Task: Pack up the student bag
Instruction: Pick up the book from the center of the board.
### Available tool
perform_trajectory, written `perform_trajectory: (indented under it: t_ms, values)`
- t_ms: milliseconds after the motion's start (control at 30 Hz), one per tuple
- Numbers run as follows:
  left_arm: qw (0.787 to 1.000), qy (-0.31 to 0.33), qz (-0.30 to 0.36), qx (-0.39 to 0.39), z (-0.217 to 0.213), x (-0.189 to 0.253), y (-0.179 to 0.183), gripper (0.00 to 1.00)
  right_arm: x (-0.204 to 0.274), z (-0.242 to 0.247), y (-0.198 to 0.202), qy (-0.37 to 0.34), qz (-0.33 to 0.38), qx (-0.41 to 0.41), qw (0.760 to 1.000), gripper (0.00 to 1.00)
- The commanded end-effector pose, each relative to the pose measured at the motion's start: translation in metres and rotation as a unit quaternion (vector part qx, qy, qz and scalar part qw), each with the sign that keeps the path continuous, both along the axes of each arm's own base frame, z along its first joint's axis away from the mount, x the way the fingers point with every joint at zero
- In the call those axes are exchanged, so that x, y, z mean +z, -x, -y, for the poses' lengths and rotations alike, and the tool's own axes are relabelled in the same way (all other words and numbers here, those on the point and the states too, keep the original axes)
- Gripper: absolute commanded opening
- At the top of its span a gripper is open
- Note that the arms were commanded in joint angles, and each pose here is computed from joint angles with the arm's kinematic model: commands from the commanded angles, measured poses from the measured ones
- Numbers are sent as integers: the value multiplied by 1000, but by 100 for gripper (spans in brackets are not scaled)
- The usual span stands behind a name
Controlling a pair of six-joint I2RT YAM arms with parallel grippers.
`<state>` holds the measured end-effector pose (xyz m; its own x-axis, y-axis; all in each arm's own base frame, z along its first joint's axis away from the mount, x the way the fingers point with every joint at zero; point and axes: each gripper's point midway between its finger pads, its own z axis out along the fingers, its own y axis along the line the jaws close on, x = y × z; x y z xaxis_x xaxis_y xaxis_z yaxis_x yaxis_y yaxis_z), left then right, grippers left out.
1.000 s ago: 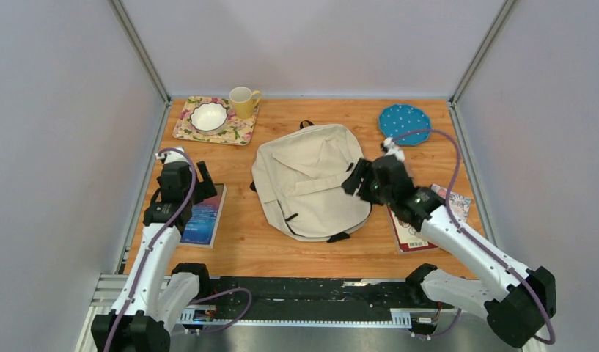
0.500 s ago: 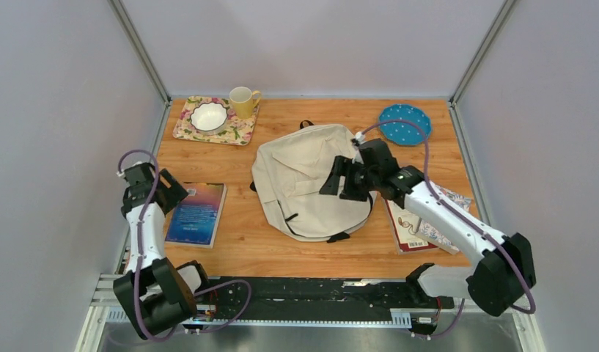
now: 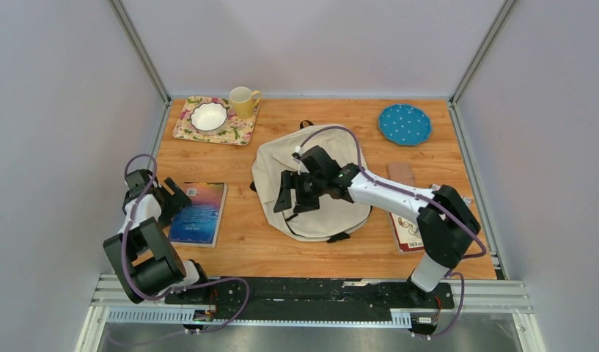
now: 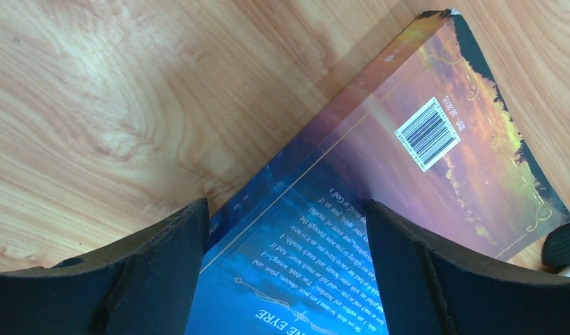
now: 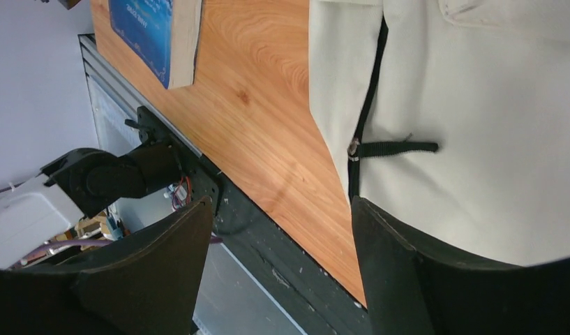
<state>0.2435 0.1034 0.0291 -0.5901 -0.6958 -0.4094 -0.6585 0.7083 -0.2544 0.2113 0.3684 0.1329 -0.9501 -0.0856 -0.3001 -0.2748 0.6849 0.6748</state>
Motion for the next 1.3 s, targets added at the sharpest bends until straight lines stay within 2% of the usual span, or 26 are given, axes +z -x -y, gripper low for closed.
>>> perform_trajectory:
  t_ms: [0, 100, 200, 400, 600, 867, 1033, 1133, 1267]
  values:
    - [998, 55, 1, -4, 20, -12, 4, 89, 8, -41, -8, -37, -2, 19, 999, 76]
    - [993, 113, 8, -21, 49, -20, 14, 89, -5, -59, -6, -37, -16, 37, 999, 76]
    - [990, 134, 31, -10, 65, -24, 24, 89, -14, -73, -11, -34, -14, 40, 999, 76]
    - [988, 138, 65, -34, 79, -11, 32, 87, -36, -90, -22, -20, -26, 35, 999, 75]
    - [984, 148, 83, -60, 95, -2, 43, 85, -38, -113, -37, -28, 1, 57, 998, 75]
    - [978, 161, 110, -78, 103, 12, 39, 85, -61, -142, -58, -11, 0, 57, 998, 75]
    - [974, 176, 118, -82, 108, 11, 39, 85, -76, -154, -43, -20, -14, 78, 997, 72]
    - [967, 198, 129, -97, 118, 12, 37, 85, -87, -162, -27, -31, -44, 100, 994, 63]
    - [964, 204, 120, -118, 128, 10, 39, 85, -89, -168, -11, -37, -52, 118, 991, 61]
